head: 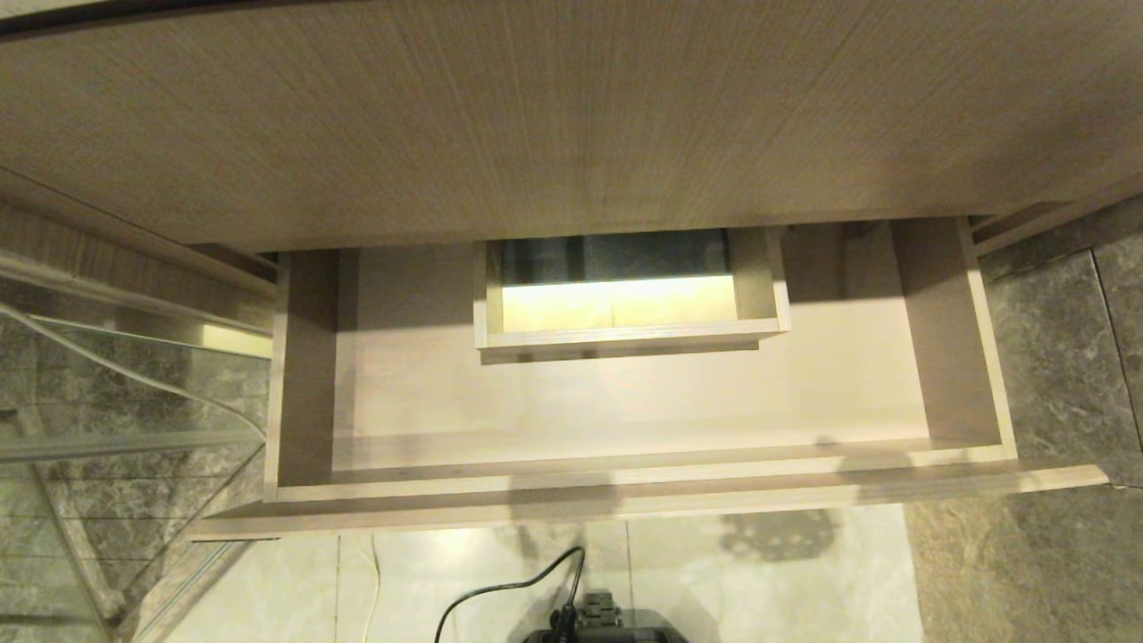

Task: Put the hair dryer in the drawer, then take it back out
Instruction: Put it into the drawer

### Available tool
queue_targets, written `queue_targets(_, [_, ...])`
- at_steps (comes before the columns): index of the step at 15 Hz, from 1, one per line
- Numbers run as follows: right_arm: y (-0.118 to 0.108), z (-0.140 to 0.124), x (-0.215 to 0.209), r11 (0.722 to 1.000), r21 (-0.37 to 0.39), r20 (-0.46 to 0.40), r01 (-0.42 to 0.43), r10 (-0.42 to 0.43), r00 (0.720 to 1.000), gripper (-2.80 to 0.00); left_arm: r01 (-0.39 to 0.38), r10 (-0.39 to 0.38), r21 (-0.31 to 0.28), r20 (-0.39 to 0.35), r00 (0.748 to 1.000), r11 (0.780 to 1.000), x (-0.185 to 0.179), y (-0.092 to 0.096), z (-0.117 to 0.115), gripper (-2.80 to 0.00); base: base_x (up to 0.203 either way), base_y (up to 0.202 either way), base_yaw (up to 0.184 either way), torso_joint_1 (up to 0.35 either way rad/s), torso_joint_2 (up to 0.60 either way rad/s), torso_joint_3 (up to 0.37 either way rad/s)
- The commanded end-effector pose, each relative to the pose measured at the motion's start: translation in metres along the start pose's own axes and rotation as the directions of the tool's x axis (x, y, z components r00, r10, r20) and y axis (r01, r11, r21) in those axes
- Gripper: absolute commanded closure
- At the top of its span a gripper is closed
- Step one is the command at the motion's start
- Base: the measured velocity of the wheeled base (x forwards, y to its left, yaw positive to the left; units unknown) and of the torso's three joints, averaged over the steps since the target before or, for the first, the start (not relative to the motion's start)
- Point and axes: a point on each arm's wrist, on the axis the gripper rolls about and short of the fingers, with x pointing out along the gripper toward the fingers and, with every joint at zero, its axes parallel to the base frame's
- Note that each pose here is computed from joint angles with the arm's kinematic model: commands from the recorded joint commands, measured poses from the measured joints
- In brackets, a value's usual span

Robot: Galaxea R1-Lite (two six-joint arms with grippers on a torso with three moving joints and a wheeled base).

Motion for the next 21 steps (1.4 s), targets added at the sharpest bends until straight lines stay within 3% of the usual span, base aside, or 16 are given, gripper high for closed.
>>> queue_targets(1, [0.005, -0.003, 0.005, 0.998, 0.007, -0.023, -0.057, 0.057, 0.998, 0.0, -0.001, 0.001, 0.0, -0.038, 0.999, 1.0, 0.001, 0.0, -0.011, -2.8, 0.0, 0.0, 0.0, 0.0, 0.0, 0.0])
queue_targets(9, [0.012, -0.011, 0.033, 0.976, 0.051, -0.091, -0.213, 0.217, 0.972, 0.0, -0.001, 0.001, -0.001, -0.038, 0.999, 1.0, 0.001, 0.0, -0.011, -2.8, 0.0, 0.0, 0.0, 0.0, 0.0, 0.0])
queue_targets(21, [0.007, -0.022, 0.091, 0.9, 0.154, -0.172, -0.408, 0.431, 0.886, 0.0, -0.001, 0.001, -0.001, -0.038, 0.999, 1.0, 0.001, 0.0, -0.011, -2.8, 0.0, 0.0, 0.0, 0.0, 0.0, 0.0])
